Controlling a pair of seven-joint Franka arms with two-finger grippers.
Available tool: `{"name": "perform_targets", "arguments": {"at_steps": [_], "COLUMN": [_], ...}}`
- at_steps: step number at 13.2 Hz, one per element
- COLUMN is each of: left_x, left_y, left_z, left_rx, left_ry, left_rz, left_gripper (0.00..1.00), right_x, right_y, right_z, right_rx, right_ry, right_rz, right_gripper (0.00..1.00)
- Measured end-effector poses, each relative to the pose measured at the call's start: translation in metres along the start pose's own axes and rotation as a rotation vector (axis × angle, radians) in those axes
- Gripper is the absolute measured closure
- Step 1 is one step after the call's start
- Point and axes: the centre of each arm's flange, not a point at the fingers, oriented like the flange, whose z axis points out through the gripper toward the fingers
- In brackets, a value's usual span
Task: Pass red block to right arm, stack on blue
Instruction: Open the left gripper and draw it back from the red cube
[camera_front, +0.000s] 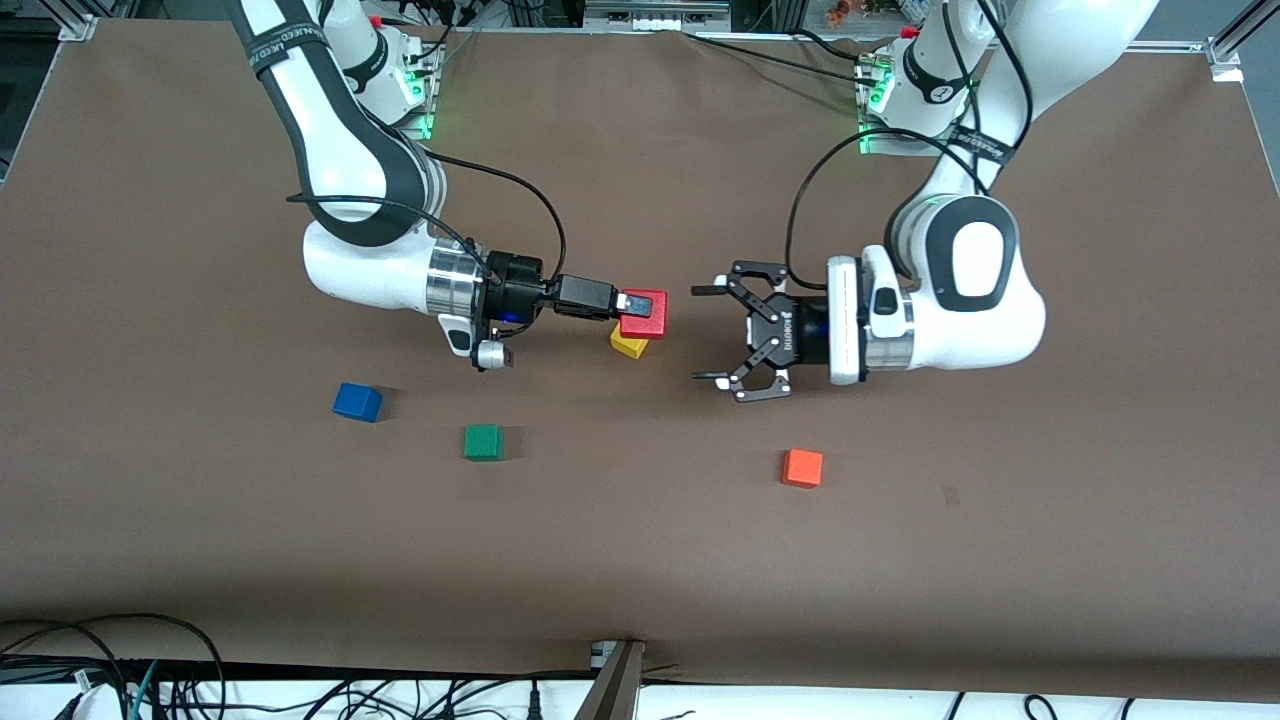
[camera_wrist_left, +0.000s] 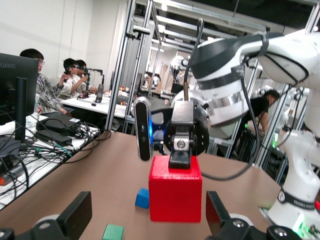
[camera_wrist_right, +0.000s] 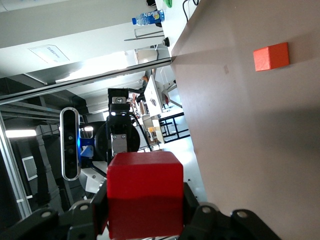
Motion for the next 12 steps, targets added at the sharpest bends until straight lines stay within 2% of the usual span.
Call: {"name": "perform_targets", "arguments": {"at_steps": [3,4,6,8,10,12], "left_x": [0.015,0.019,0.029,0.043,0.054,0.057], "left_y": [0.005,0.012,0.025,0.041,0.058,0.073], "left_z": [-0.053,-0.073,-0.124,-0.18,-0.238,-0.289], "left_rx": [0.019,0.01,-0.001,0.011,0.068,0.163], "left_ry": [-0.126,-0.194,-0.387,-0.548,-0.682,-0.837], "left_rz": [0.068,0.077,0.053,-0.012,-0.1,-0.226], "left_gripper": [0.0,0.0,0.0,0.0,0.0,0.0], "right_x": [0.001,0.001,0.003,0.006,0.011,0.021], "right_y": [0.001,0.003,0.009,0.02,0.034,0.043], "right_z": [-0.005,-0.007,-0.011,-0.017,-0.025,-0.04], "right_rx": [-0.125,-0.173,-0.278,-0.401,-0.54,-0.707], "right_ry": [-0.015,-0.028,-0.057,-0.087,-0.115,-0.129], "right_rz": [-0.1,-0.138,-0.212,-0.278,-0.327,-0.376], "right_gripper": [0.43,0.43,0.43,0.43,0.43,0.43]}}
